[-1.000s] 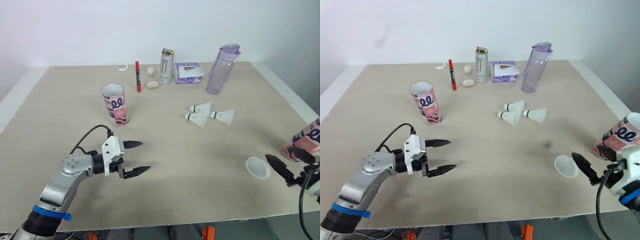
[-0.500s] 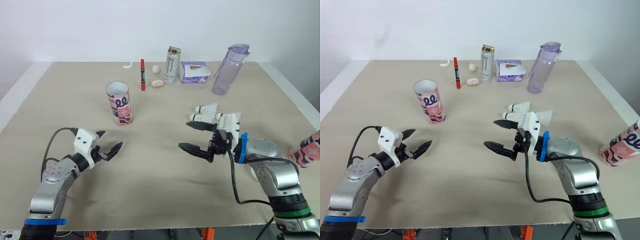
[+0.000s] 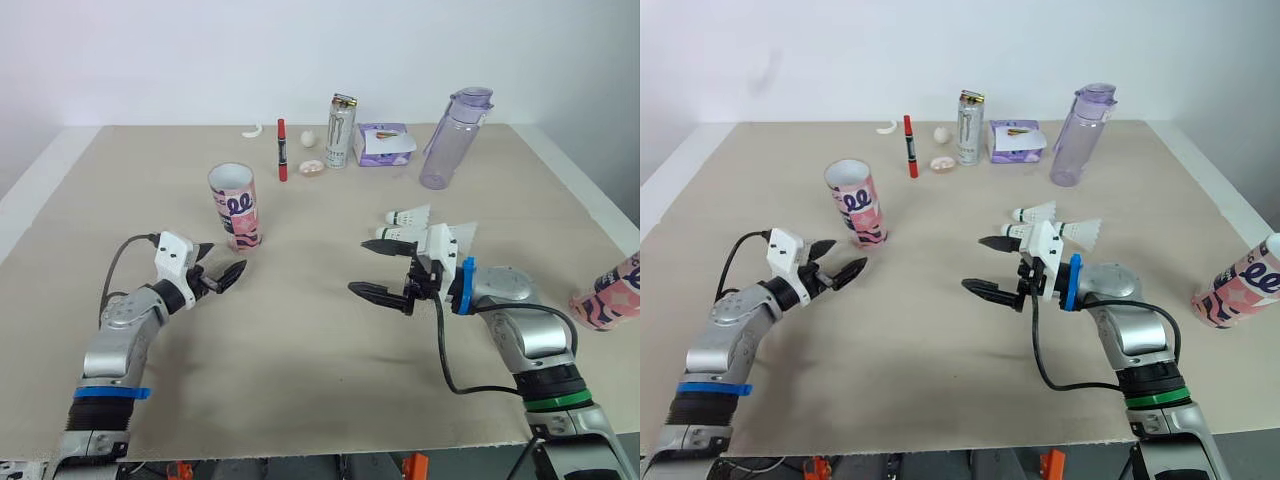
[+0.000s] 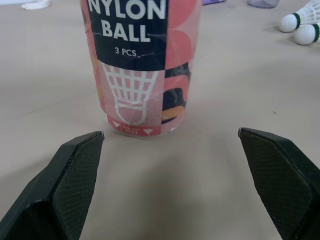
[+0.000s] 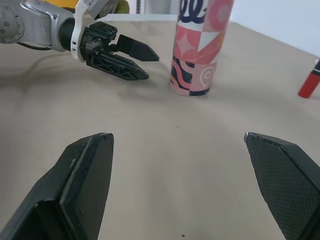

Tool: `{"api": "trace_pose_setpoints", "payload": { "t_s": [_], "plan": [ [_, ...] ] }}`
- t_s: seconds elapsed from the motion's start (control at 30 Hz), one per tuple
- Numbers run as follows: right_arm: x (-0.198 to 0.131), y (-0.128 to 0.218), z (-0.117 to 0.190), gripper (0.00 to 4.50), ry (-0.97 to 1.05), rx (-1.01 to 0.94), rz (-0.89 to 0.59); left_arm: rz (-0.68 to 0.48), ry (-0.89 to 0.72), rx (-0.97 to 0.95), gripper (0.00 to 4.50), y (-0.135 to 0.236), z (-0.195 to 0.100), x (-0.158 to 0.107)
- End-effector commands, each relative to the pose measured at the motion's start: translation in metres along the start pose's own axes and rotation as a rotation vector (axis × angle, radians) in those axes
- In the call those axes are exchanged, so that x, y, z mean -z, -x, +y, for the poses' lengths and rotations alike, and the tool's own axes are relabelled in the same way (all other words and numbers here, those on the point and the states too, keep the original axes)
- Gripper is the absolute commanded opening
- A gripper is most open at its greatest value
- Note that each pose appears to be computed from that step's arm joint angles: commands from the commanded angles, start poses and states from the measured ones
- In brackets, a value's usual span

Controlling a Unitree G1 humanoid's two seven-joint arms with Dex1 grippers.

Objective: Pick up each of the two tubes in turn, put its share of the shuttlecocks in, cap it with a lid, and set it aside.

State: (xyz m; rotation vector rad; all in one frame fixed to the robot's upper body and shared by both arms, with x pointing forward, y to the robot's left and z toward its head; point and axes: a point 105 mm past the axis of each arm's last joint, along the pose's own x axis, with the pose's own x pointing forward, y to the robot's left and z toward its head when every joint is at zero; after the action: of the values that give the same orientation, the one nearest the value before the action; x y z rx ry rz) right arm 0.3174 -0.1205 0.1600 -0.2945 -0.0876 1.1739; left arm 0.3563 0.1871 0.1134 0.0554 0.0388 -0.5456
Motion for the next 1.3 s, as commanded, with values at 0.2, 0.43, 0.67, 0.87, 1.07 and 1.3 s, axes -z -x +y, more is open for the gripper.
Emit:
{"api": "trace_pose_setpoints", "payload": {
  "t_s": [0.2,0.43,0.67,0.87,1.07,1.3],
  "plan": [
    [-0.013,0.006,-0.01,4.49,0.06,0.069,-0.017,-0.009,-0.067,-0.017,4.5,-0.019,0.009,-0.008],
    [-0.013,0.007,-0.011,4.49,0.068,0.098,-0.008,-0.015,-0.084,-0.03,4.5,-0.038,0.017,-0.013],
    [-0.013,0.008,-0.011,4.49,0.071,0.113,0.0,-0.032,-0.097,-0.021,4.5,-0.055,0.019,-0.019],
    [-0.015,0.01,-0.012,4.49,0.077,0.134,0.003,-0.036,-0.092,-0.012,4.5,-0.068,0.02,-0.021],
    [-0.015,0.014,-0.01,4.49,0.077,0.146,0.014,-0.042,-0.083,-0.009,4.5,-0.078,0.023,-0.026],
    [-0.014,0.017,-0.007,4.49,0.079,0.153,0.026,-0.05,-0.114,0.02,4.5,-0.084,0.021,-0.028]
  ]
}}
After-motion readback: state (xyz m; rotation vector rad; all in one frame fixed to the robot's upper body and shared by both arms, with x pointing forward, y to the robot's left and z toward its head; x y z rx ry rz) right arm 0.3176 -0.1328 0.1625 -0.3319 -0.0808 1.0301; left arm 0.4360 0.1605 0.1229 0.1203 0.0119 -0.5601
